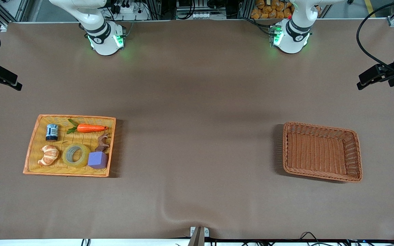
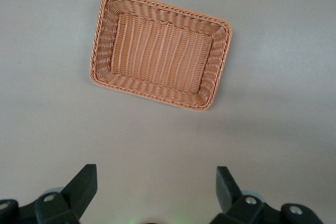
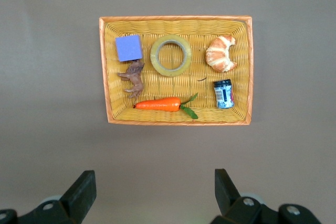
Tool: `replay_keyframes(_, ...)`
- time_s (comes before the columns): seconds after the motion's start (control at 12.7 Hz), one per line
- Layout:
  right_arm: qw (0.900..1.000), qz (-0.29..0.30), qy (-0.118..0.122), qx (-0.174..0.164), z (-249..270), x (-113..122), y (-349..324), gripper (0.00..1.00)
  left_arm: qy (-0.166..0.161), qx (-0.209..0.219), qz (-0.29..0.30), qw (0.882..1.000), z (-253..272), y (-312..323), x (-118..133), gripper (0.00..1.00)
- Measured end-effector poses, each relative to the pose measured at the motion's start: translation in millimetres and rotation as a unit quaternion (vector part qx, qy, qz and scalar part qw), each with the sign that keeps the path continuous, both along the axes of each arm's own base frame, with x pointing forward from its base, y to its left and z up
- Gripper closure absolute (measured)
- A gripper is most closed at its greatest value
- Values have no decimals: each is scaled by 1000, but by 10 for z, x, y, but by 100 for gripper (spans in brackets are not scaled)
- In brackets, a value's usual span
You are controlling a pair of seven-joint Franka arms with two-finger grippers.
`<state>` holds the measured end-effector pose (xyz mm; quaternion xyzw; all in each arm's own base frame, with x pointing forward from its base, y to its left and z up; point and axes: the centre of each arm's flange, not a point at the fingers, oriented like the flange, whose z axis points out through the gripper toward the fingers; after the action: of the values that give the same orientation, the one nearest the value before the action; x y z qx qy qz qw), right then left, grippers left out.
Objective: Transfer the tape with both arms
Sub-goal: 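Move the right gripper toward the tape roll in the orange tray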
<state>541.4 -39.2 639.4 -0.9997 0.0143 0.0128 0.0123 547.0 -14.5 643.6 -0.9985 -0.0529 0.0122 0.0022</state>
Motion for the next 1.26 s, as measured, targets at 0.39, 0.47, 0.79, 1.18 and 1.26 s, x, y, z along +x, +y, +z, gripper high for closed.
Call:
replay_keyframes(0.39, 999, 54, 7, 1, 91, -44, 786, 0, 0, 0, -4, 1000, 3, -39, -1, 0)
replay_keyframes(0.47, 998, 58, 21, 9, 111, -88, 827, 0, -2, 0, -4, 1000, 15, -48, -1, 0)
replay_keyframes(0.79, 986, 116, 83, 83, -122, -149, 1506, 0, 1, 0, -4, 1000, 4, -47, 4, 0)
replay_keyframes(1.18, 969, 190, 142, 72, -724, -128, 2448, 0, 5, 0, -3, 1000, -10, -33, 5, 0)
replay_keyframes(1.26, 967, 200, 143, 70, -917, -61, 2628, 0, 5, 0, -4, 1000, -12, -38, 5, 0)
